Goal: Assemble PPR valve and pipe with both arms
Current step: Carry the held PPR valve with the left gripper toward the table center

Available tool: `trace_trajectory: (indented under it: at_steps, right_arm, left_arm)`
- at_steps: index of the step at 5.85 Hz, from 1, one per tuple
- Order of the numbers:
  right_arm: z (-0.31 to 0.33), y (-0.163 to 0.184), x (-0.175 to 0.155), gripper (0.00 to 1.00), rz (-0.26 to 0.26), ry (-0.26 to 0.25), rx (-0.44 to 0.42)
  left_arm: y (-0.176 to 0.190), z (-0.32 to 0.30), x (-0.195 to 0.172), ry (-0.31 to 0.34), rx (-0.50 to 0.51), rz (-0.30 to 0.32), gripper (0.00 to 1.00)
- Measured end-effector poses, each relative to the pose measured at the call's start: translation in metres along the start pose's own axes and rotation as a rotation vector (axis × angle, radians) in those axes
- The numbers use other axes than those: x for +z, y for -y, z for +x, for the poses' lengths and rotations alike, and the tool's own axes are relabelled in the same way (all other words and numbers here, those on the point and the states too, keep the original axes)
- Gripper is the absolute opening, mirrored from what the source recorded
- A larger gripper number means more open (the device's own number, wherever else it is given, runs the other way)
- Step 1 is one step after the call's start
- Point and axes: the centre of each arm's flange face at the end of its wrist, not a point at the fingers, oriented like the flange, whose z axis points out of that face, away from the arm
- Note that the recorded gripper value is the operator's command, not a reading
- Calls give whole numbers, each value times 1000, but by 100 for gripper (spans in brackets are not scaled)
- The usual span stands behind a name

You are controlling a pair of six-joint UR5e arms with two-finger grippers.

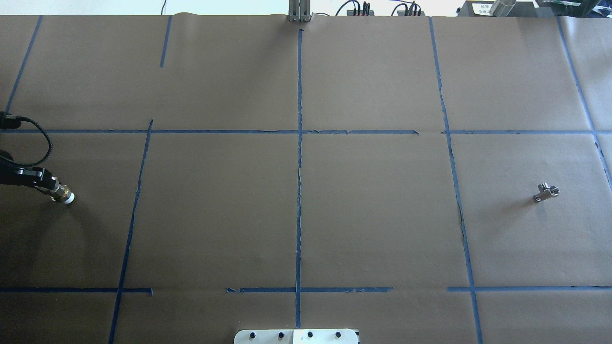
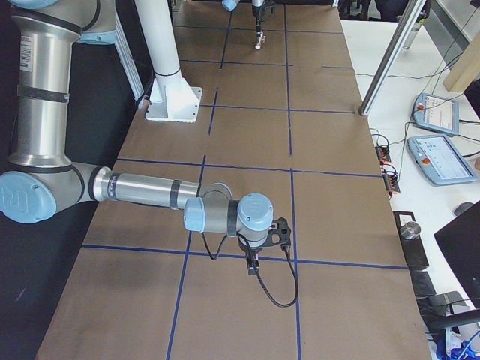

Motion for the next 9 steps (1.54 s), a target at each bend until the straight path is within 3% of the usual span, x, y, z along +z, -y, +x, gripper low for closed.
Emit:
trace_trajectory:
  at_steps: [2,4,7,9]
  right_arm:
    - [0,0,0,100,0,1,0]
    - [1,0,1,100,-1,1,3]
    - [1,1,2,100,-6,0,4]
    - [1,1,3,100,-6,1,4]
  left_arm:
    - [39,84,-40,-31,-65,28,0]
    - [75,234,-78,-93,-113,53,0]
    - [61,421,-65,-137,-310,107,0]
    - [49,498,-33,-97,-370,124,0]
